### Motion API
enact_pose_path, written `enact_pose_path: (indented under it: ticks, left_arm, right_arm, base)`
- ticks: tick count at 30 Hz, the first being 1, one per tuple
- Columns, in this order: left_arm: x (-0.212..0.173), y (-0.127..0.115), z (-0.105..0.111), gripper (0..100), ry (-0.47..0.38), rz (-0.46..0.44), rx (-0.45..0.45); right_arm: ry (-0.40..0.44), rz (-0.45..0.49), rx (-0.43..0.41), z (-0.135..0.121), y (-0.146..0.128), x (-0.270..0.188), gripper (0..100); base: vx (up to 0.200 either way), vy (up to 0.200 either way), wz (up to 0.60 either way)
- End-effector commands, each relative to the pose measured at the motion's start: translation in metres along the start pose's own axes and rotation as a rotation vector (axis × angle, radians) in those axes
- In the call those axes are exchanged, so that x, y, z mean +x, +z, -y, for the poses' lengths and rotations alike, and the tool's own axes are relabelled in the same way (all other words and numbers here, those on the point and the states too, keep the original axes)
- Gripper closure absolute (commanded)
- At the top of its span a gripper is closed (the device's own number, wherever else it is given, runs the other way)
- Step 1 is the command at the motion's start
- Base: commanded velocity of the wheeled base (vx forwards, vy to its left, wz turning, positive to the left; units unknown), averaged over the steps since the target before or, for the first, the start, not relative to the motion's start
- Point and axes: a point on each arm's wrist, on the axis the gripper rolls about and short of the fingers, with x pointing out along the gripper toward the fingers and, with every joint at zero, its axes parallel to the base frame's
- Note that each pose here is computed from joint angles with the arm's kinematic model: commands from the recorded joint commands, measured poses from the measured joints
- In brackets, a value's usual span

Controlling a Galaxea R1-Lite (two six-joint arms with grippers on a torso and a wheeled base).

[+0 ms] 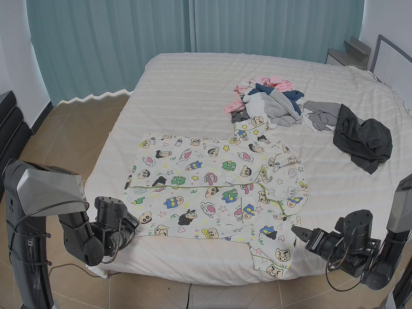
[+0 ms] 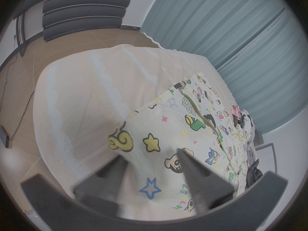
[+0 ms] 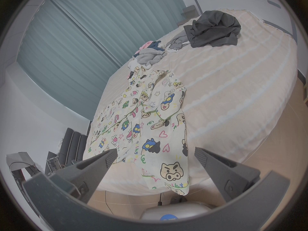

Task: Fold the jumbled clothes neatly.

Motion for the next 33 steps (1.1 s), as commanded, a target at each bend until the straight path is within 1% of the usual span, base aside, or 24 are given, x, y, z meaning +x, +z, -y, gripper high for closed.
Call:
enact_pose_path:
  ticks: [1,6,7,8,9,12,16,20,23,29,33]
  left_arm:
    - [0.001,-0.002,-0.002,100,0.008,-0.005,0.003]
    - [-0.001,-0.002,-0.005,100,0.020,-0.007,0.003]
    - [-0.001,-0.002,-0.005,100,0.021,-0.004,0.003]
    - [-0.001,-0.001,-0.005,100,0.023,-0.002,0.000]
    - [-0.002,0.000,-0.007,100,0.028,0.006,-0.004]
    - [-0.005,0.003,-0.008,100,0.030,0.013,-0.008]
    - [-0.014,0.009,-0.011,100,0.015,0.027,-0.021]
    - [-0.022,0.009,-0.015,100,-0.008,0.033,-0.025]
    - [-0.023,0.009,-0.015,100,-0.037,0.051,-0.029]
    - [-0.020,0.010,-0.018,100,-0.037,0.049,-0.033]
    - [-0.019,0.011,-0.020,100,-0.045,0.030,-0.037]
  right_arm:
    - [-0.018,-0.036,-0.011,0.005,-0.005,-0.002,0]
    - [-0.037,-0.136,-0.064,0.013,-0.018,0.008,0]
    - [-0.047,-0.170,-0.075,0.016,-0.023,0.012,0]
    - [-0.050,-0.179,-0.078,0.017,-0.025,0.013,0]
    - [-0.070,-0.228,-0.092,0.023,-0.033,0.019,0]
    - [-0.077,-0.247,-0.108,0.028,-0.041,0.027,0]
    - [-0.117,-0.304,-0.196,0.039,-0.054,0.035,0]
    - [-0.089,-0.327,-0.211,0.038,-0.056,0.040,0]
    - [-0.056,-0.344,-0.244,0.037,-0.059,0.045,0]
    - [-0.053,-0.354,-0.293,0.039,-0.067,0.060,0]
    - [-0.029,-0.336,-0.301,0.036,-0.068,0.070,0]
  base:
    - [0.000,0.000,0.00]
    - [0.000,0.000,0.00]
    - [0.000,0.000,0.00]
    - [0.000,0.000,0.00]
    - [0.000,0.000,0.00]
    - [0.000,0.000,0.00]
    - [0.000,0.000,0.00]
    - [0.000,0.000,0.00]
    - [0.000,0.000,0.00]
    - [0.000,0.000,0.00]
    - [0.000,0.000,0.00]
